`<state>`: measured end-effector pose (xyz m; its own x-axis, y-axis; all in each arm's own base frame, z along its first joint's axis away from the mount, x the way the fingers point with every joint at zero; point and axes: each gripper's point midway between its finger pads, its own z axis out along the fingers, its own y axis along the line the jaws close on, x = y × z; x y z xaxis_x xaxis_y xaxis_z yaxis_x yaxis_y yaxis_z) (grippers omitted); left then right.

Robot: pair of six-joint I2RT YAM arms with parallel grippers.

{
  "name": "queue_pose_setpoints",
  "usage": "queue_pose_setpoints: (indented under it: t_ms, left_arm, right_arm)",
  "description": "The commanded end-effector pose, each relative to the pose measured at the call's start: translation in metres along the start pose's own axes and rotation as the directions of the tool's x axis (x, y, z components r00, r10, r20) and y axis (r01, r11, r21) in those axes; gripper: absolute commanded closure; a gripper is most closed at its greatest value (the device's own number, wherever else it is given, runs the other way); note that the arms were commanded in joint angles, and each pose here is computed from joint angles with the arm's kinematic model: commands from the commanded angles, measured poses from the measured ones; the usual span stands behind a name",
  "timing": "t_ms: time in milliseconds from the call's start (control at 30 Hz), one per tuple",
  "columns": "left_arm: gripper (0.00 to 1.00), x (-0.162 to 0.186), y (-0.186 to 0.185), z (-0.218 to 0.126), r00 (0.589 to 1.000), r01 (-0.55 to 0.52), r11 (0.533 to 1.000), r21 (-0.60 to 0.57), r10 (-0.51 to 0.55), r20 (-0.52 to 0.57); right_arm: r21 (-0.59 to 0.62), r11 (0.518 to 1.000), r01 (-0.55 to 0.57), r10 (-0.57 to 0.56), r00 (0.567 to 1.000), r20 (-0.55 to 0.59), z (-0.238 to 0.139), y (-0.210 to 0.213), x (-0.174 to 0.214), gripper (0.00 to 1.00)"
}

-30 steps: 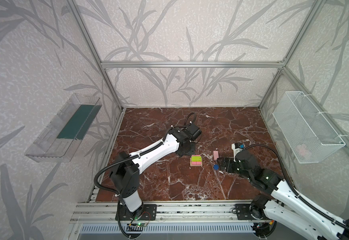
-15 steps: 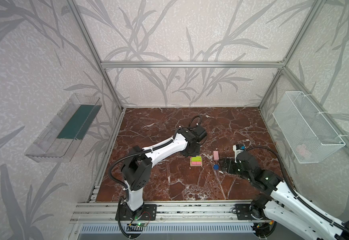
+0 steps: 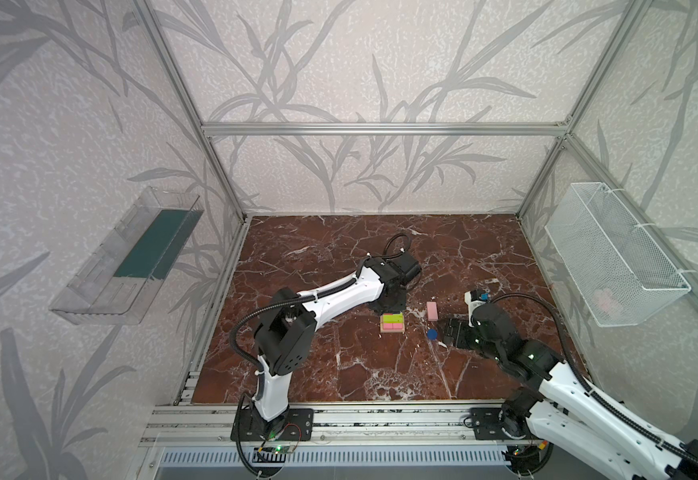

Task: Build the wood block tower
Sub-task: 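Lift the magenta cube and carry it over the lime-green block with the left gripper, then lower the magenta cube onto the lime-green block and open the left gripper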

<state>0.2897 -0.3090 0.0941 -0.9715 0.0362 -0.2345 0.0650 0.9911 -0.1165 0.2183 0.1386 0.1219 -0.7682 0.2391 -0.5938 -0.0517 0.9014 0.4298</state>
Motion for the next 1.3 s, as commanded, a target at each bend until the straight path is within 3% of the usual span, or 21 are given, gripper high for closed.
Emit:
queue_pose_setpoints:
  t_ms: [0, 1267]
  left_arm:
    - [0.73, 0.0, -0.006, 0.001, 1.0, 0.018, 1.0, -0.004, -0.018, 0.003]
    - [0.7, 0.009, 0.005, 0.018, 0.999, 0.038, 0.996, -0.082, -0.037, 0.007]
  right_arm:
    - [-0.007, 1.0, 0.002, -0.002, 1.0, 0.003, 0.002, -0.001, 0.0, 0.1]
    - [-0.014, 1.0, -0.01, 0.01, 1.0, -0.008, 0.003, -0.002, 0.005, 0.1]
